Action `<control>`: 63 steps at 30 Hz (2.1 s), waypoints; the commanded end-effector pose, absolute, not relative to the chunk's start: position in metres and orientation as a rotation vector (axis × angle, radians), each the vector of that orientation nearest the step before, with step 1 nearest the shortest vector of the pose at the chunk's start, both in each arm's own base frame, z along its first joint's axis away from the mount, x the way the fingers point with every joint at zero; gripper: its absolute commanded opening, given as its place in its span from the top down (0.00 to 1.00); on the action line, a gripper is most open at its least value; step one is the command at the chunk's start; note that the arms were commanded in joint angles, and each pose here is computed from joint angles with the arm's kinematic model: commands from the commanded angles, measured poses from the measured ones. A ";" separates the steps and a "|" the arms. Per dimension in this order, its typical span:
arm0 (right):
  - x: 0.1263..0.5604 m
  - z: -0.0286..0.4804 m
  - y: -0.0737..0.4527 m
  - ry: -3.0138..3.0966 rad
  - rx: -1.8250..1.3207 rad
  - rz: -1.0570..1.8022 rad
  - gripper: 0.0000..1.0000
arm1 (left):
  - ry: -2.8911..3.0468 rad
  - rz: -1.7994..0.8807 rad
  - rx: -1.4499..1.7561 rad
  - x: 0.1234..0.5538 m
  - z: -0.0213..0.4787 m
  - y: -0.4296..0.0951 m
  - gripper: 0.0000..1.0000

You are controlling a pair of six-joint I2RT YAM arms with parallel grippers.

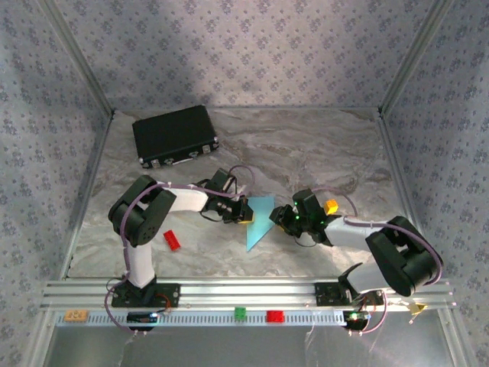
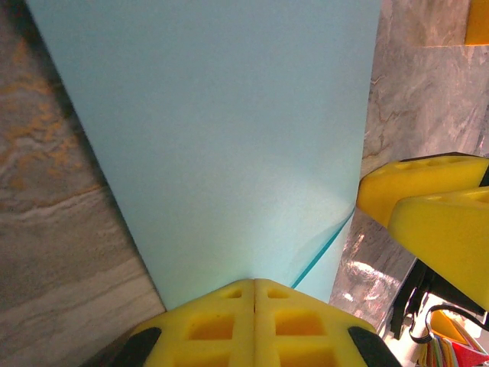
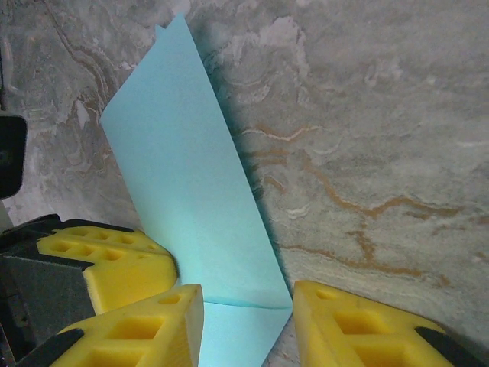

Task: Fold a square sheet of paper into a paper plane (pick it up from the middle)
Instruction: Fold the wing for the fifth time at the center of the table.

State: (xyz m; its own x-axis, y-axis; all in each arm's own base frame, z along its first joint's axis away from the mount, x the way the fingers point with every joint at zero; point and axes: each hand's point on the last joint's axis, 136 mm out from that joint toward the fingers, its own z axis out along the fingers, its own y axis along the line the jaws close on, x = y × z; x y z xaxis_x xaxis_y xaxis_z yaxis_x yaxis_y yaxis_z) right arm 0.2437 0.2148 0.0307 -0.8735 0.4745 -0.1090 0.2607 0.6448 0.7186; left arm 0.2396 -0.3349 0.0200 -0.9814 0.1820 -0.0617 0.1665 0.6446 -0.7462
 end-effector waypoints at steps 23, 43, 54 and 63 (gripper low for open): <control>0.251 0.038 0.231 2.543 0.573 1.200 0.66 | -2.815 1.281 -0.233 0.238 0.018 -0.323 0.97; 0.269 0.041 0.242 2.526 0.367 1.346 0.68 | -2.746 1.350 -0.230 0.237 0.019 -0.331 0.96; 0.268 0.035 0.235 2.545 0.371 1.313 0.69 | -2.759 1.338 -0.214 0.239 0.018 -0.327 0.96; 0.264 0.036 0.241 2.578 0.276 1.345 0.80 | -2.735 1.352 -0.216 0.238 0.017 -0.328 1.00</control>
